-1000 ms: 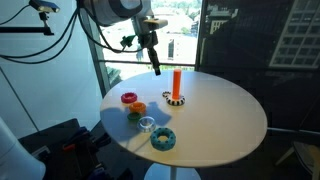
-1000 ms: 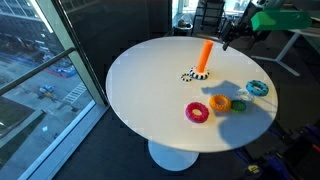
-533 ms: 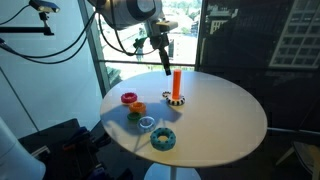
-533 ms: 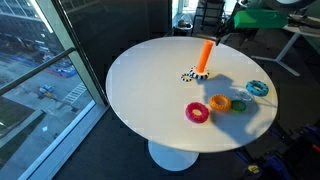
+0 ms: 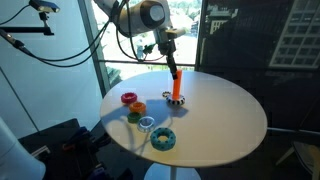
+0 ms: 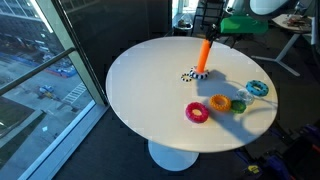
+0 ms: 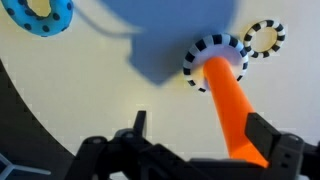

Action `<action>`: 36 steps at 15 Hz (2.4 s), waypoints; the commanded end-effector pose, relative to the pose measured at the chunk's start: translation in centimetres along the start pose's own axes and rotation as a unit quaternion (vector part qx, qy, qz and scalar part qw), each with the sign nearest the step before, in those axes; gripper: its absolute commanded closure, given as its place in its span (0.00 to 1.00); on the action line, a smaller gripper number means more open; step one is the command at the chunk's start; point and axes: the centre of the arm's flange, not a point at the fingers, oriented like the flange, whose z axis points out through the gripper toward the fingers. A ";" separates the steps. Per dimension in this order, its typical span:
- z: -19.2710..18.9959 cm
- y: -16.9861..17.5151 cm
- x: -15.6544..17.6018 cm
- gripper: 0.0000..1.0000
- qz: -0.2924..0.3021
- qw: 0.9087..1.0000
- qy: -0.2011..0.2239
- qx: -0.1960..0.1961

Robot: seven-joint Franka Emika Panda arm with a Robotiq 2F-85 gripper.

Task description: Slide the ring holder to the right, pick up the blue ring and put it on the ring holder

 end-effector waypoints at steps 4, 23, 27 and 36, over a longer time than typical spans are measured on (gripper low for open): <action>1.7 -3.3 1.4 0.00 -0.007 1.000 -0.001 0.004; 0.5 -5.4 2.5 0.53 -0.001 0.998 0.057 0.022; 0.4 -5.0 2.3 0.80 -0.001 0.998 0.053 0.019; -0.7 -3.1 1.9 0.80 0.003 1.000 0.021 -0.006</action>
